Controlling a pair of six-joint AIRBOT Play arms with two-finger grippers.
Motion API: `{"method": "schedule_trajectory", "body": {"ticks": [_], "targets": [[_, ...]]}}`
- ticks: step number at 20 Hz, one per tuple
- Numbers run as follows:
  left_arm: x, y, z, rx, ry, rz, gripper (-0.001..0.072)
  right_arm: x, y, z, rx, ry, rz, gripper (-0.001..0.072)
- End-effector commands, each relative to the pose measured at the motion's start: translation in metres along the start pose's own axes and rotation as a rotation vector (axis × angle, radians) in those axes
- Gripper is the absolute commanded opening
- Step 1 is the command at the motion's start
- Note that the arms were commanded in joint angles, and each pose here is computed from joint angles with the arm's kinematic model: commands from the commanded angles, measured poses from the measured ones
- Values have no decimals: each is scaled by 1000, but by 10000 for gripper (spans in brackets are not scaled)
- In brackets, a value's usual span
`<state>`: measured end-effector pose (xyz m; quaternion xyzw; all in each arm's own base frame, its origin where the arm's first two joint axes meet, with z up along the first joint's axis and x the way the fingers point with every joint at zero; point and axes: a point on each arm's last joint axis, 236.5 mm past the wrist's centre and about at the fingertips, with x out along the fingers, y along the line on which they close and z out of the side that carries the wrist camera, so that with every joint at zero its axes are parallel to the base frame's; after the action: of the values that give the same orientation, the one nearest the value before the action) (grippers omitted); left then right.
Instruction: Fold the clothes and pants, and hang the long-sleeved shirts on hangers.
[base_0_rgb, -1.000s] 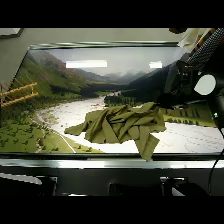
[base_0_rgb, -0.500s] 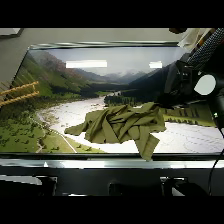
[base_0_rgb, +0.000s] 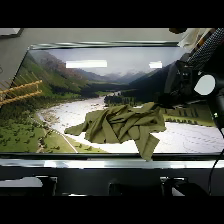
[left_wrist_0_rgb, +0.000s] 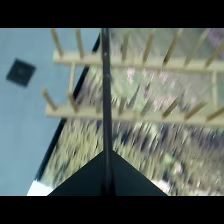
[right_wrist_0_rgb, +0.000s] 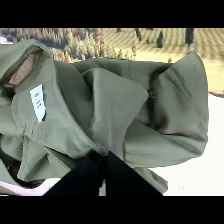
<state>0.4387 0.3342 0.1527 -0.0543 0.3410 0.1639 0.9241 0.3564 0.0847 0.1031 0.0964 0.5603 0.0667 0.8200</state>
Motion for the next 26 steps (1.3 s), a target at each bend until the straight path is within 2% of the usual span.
{"method": "schedule_trajectory", "body": {"ticks": [1, 4, 6, 10, 12, 15, 18, 21, 26], "targets": [[-38, -25, 65, -5, -213, 35, 15, 0, -1, 0, -14, -2, -6, 27], [-62, -66, 93, 19, -298, -7, 15, 0, -3, 3, -22, -15, -13, 27], [-76, -114, 106, -6, -328, -86, 14, -1, -4, 10, -24, -41, -18, 27], [-97, -225, 90, 166, -326, -256, 12, -1, -5, 14, -11, -61, -22, 27], [-108, -273, 55, 237, -294, -367, 11, -1, -5, 14, -4, -61, -22, 27], [-149, -345, -28, 333, -243, -636, 11, -1, -5, 14, 11, -62, -23, 27], [-208, -398, -136, 556, -131, -909, 13, -1, -10, 15, 22, -65, -43, 26], [-250, -421, -193, 641, -97, -1042, 14, -1, -13, 15, 24, -65, -53, 26], [-293, -442, -236, 749, -66, -1188, 16, -2, -22, 14, 15, -60, -95, 26]]}}
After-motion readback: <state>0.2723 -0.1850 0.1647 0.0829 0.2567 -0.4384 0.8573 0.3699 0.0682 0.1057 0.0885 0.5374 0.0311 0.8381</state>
